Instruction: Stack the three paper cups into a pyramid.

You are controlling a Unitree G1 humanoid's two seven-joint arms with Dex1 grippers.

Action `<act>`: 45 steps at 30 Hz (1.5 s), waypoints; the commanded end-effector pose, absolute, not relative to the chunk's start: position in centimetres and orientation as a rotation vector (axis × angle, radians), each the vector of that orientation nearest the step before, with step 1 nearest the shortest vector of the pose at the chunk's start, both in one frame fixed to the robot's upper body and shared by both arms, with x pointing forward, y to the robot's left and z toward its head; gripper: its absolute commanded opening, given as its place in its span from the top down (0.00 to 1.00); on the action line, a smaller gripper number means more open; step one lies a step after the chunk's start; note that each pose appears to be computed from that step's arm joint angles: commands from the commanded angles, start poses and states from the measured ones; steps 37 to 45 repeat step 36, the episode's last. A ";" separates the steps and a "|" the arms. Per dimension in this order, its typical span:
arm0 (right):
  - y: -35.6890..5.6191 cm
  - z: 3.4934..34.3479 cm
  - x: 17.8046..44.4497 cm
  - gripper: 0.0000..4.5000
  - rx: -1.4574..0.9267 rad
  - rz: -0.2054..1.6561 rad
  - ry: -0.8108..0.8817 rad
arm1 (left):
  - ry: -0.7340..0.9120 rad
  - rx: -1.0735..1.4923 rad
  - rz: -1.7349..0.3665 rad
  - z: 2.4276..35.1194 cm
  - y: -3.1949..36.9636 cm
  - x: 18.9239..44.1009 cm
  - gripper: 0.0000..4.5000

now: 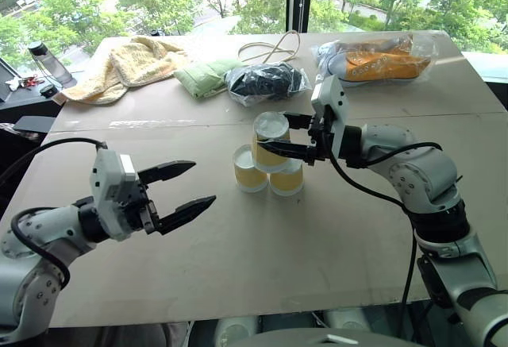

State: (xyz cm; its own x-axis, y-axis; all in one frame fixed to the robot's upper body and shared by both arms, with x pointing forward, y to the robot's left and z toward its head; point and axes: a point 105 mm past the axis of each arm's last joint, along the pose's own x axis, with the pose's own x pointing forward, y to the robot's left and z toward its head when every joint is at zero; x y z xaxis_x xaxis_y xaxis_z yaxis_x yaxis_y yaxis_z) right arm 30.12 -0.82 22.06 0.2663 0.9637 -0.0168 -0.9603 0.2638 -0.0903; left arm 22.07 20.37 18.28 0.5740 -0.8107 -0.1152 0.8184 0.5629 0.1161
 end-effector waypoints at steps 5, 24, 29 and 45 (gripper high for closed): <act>-0.8 22.8 29.9 0.50 -0.098 1.312 -0.093 | -0.001 0.187 -0.989 19.3 19.7 21.8 0.00; -11.1 17.4 27.1 0.02 -0.104 1.212 -0.132 | 0.180 0.019 -0.741 12.2 22.9 20.2 0.00; -16.3 11.1 27.1 0.02 -0.104 0.999 -0.063 | 0.209 0.130 -0.631 8.4 21.7 21.4 0.00; -19.1 7.9 26.0 0.02 -0.122 0.861 -0.076 | 0.179 0.184 -0.649 6.3 19.6 21.1 0.00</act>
